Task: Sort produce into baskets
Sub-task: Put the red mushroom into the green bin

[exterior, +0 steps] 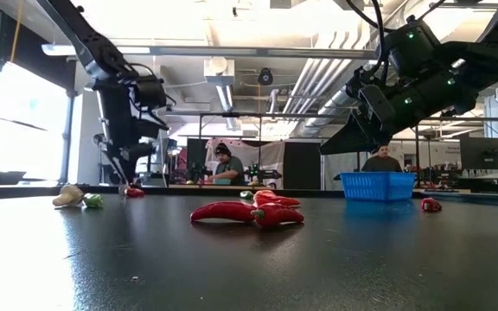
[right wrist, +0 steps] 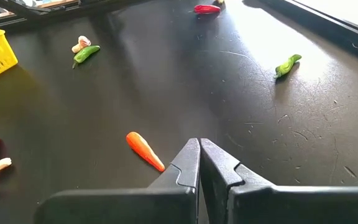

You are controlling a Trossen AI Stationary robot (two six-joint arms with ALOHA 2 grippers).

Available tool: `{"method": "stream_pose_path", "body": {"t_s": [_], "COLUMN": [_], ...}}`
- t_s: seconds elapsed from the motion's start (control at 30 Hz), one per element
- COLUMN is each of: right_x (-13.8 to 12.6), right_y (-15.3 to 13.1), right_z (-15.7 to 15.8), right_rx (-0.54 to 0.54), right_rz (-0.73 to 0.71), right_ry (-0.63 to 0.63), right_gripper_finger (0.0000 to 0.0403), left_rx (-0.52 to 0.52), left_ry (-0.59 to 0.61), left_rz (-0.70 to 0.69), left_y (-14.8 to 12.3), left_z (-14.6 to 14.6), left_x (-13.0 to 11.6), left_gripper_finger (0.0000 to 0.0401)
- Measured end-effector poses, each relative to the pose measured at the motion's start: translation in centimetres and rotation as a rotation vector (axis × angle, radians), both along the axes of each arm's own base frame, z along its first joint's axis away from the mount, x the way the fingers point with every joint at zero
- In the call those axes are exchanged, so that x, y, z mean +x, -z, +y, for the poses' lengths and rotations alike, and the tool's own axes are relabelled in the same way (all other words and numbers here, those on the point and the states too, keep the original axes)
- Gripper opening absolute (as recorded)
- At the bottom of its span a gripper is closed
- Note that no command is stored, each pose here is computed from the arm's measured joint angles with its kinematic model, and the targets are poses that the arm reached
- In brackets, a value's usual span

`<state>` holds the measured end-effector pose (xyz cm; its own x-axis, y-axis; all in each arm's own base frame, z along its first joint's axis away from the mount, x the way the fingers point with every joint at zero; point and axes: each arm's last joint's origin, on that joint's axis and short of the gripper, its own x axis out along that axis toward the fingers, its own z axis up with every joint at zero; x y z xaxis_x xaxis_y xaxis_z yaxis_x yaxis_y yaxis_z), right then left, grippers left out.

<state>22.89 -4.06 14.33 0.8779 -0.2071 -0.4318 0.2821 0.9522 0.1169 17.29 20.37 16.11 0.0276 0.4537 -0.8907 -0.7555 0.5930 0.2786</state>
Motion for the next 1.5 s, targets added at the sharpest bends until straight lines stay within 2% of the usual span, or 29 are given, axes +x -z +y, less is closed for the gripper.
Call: {"method": "stream_pose_path", "body": {"t_s": [0.37,0.73,0.97,1.33,1.5], "right_x": [0.0,0.0,0.0,0.0,0.0], "right_y": [0.0,0.0,0.0,0.0,0.0], "right_z": [0.0,0.0,0.0,0.0,0.1], "right_rx": [0.003,0.013,0.027,0.023,0.02], "right_rz": [0.003,0.001,-0.002,-0.001,0.0], "right_ry": [-0.004,-0.002,0.004,0.002,-0.004], "right_gripper_finger": [0.0,0.0,0.0,0.0,0.0], "left_rx": [-0.018,-0.096,-0.096,-0.051,0.001], "left_ry": [0.001,-0.042,-0.03,0.012,0.025], "left_rz": [-0.021,-0.071,-0.057,0.0,-0.057], "left_y": [-0.2,0.9,1.2,0.8,-1.2], "left_z": [0.7,2.1,2.5,2.7,2.1], "left_x": [0.1,-1.0,-0.6,-0.9,-1.0], "left_gripper_finger": [0.0183,0.0185,0.0145,0.0016,0.0007]}}
